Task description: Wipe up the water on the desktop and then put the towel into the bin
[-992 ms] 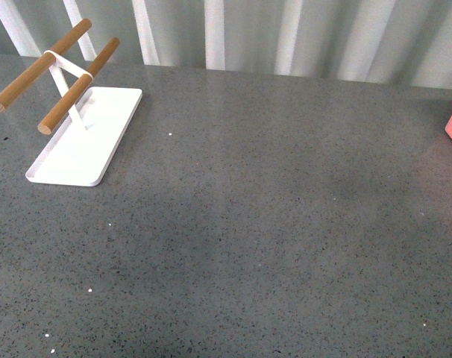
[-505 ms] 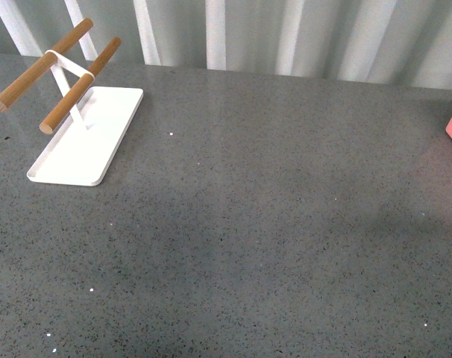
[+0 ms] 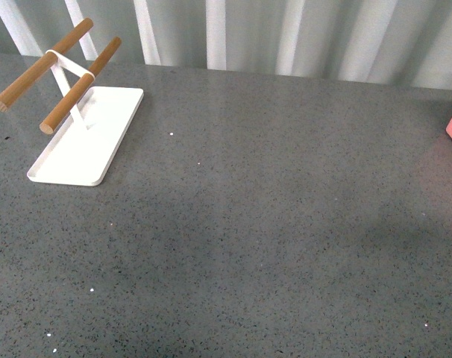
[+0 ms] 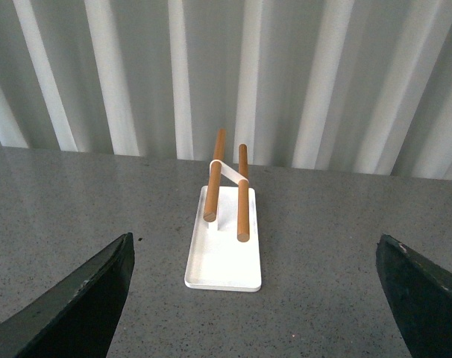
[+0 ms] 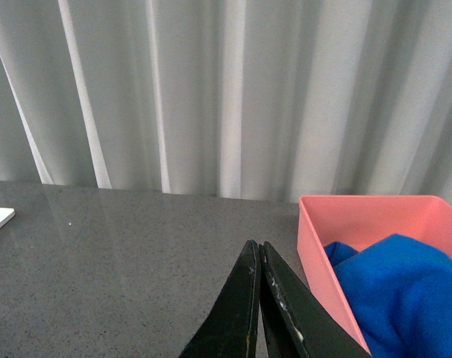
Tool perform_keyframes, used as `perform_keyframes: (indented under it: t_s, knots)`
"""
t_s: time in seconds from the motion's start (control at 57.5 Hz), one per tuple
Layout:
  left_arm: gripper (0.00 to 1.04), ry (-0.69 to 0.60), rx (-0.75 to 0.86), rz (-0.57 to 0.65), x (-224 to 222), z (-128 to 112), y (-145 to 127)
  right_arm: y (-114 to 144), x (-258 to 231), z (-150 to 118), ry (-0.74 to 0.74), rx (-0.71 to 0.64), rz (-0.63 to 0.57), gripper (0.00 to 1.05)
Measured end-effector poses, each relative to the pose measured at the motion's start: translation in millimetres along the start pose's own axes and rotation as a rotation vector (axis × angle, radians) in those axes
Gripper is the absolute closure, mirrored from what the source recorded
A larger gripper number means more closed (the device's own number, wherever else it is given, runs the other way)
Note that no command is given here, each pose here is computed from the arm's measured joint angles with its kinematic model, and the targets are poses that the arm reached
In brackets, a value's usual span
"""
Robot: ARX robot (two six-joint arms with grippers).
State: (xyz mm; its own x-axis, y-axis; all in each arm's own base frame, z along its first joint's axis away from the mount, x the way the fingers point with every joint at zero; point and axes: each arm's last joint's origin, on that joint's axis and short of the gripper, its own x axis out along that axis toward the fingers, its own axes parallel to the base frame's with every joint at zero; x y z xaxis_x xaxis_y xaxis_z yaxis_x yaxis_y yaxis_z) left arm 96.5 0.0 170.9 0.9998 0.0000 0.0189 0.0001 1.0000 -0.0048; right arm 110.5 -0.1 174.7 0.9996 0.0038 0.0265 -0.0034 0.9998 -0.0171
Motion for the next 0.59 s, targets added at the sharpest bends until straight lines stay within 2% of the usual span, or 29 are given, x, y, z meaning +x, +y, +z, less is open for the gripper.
perform_keyframes:
  t_s: [0.261, 0.539, 0.557, 0.592]
  knots:
    - [0.07, 0.0, 0.0, 0.0, 0, 0, 0, 0, -11, -5, 0.037, 0.004, -0.001, 1.02]
    - [0.07, -0.001, 0.0, 0.0, 0, 0, 0, 0, -14, -3, 0.007, 0.007, -0.003, 1.02]
    - [0.07, -0.001, 0.0, 0.0, 0, 0, 0, 0, -14, -3, 0.007, 0.006, -0.003, 1.01]
    - [0.07, -0.001, 0.0, 0.0, 0, 0, 0, 0, -14, -3, 0.007, 0.006, -0.003, 0.93]
